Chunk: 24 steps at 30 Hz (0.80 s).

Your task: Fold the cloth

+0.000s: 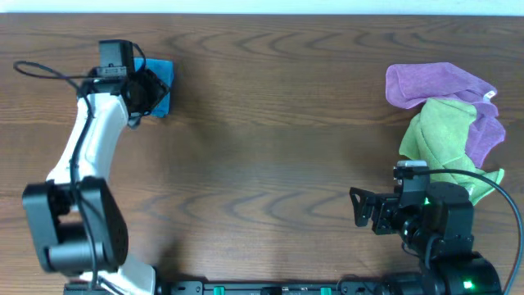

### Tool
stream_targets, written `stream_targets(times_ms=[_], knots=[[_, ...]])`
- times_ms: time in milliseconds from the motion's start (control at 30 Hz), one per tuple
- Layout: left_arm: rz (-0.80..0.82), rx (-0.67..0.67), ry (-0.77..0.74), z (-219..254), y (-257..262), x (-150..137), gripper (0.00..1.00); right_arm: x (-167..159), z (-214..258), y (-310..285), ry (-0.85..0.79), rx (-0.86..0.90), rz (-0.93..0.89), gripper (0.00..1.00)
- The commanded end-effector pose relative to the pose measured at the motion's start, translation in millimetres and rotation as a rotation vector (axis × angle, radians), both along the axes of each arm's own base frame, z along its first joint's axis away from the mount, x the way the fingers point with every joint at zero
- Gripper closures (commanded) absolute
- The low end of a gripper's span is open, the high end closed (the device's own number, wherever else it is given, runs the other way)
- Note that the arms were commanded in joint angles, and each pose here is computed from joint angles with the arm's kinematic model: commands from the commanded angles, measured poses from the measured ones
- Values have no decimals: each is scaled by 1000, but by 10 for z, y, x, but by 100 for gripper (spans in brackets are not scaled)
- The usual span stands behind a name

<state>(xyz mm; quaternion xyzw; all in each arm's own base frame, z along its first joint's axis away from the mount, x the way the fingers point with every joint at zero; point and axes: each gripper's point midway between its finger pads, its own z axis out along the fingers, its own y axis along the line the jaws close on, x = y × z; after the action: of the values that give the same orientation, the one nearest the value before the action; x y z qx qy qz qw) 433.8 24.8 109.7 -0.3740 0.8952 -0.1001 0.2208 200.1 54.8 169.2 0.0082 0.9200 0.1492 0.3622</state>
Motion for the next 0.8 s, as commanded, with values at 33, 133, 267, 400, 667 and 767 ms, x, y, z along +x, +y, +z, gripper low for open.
stream_targets(times_ms=[33,133,267,400,667,767], knots=[[-108,84,-80,429,28,-59,9,2,-12,-25,3,7,-21,1],[-143,103,-71,580,14,-230,5,2,-12,-25,3,7,-22,1],[-177,115,-37,744,-11,-531,5,2,-12,-25,3,8,-22,1],[-169,126,-13,896,-1,-808,5,2,-12,-25,3,7,-22,1],[-109,308,20,1254,278,-1401,5,2,-12,-25,3,8,-22,1],[-100,321,5,1388,282,-1620,5,2,-12,-25,3,8,-22,1]])
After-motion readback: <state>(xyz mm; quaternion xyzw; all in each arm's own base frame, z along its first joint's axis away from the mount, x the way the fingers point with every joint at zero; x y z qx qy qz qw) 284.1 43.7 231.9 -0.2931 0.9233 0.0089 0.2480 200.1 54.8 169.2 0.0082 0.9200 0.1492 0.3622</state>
